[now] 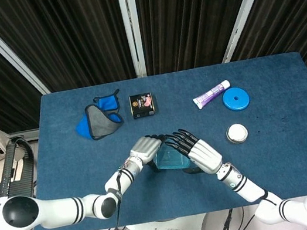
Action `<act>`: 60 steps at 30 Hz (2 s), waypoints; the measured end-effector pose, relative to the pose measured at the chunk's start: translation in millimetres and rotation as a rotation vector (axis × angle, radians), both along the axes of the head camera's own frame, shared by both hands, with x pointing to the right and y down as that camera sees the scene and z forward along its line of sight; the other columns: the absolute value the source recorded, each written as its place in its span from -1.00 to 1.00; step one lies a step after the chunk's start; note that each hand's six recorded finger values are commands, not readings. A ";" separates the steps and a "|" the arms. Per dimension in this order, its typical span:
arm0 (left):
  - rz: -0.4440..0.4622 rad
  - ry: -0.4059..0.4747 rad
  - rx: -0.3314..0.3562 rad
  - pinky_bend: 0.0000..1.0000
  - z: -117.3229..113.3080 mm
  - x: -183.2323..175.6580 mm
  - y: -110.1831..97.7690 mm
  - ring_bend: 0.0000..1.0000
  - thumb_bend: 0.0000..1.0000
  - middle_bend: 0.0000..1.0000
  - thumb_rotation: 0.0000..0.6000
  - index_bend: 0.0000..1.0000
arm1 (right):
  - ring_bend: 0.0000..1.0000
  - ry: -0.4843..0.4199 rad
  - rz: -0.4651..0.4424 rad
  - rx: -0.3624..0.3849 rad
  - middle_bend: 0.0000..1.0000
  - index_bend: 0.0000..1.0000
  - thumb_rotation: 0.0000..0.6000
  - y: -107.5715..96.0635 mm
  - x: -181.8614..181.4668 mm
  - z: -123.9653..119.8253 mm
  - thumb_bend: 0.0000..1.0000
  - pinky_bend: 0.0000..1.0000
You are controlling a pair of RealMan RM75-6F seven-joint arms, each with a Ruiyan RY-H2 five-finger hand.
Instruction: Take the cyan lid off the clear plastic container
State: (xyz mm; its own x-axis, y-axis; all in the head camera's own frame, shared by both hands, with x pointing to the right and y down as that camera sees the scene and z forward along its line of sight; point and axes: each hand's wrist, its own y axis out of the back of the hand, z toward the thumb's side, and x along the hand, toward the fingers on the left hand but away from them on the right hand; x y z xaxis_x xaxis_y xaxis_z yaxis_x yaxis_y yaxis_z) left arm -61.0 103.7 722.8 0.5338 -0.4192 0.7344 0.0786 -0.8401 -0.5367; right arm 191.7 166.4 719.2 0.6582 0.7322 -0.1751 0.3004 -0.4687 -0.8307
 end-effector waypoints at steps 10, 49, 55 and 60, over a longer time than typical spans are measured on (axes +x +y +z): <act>0.017 -0.023 0.023 -0.60 3.1 -0.8 -0.4 -0.64 -0.79 -0.61 1.00 -0.75 | -1.00 -0.011 0.011 -0.007 -1.00 -1.00 1.00 -3.0 -0.3 -1.1 -0.95 -1.00; 0.035 -0.054 0.047 -0.61 9.0 2.1 -1.2 -0.64 -0.79 -0.62 1.00 -0.75 | -1.00 -0.032 0.051 -0.018 -1.00 -1.00 1.00 -11.5 7.3 -9.1 -0.94 -1.00; 0.025 -0.034 0.036 -0.65 5.7 3.9 -0.1 -0.68 -0.79 -0.66 1.00 -0.82 | -1.00 -0.037 0.055 -0.017 -0.98 -1.00 1.00 -11.8 8.3 -9.0 -0.48 -1.00; 0.014 -0.006 0.015 -0.70 2.6 5.1 1.1 -0.77 -0.79 -0.73 1.00 -0.85 | -1.00 -0.040 0.061 -0.011 -0.84 -0.84 1.00 -13.0 9.6 -8.0 -0.28 -1.00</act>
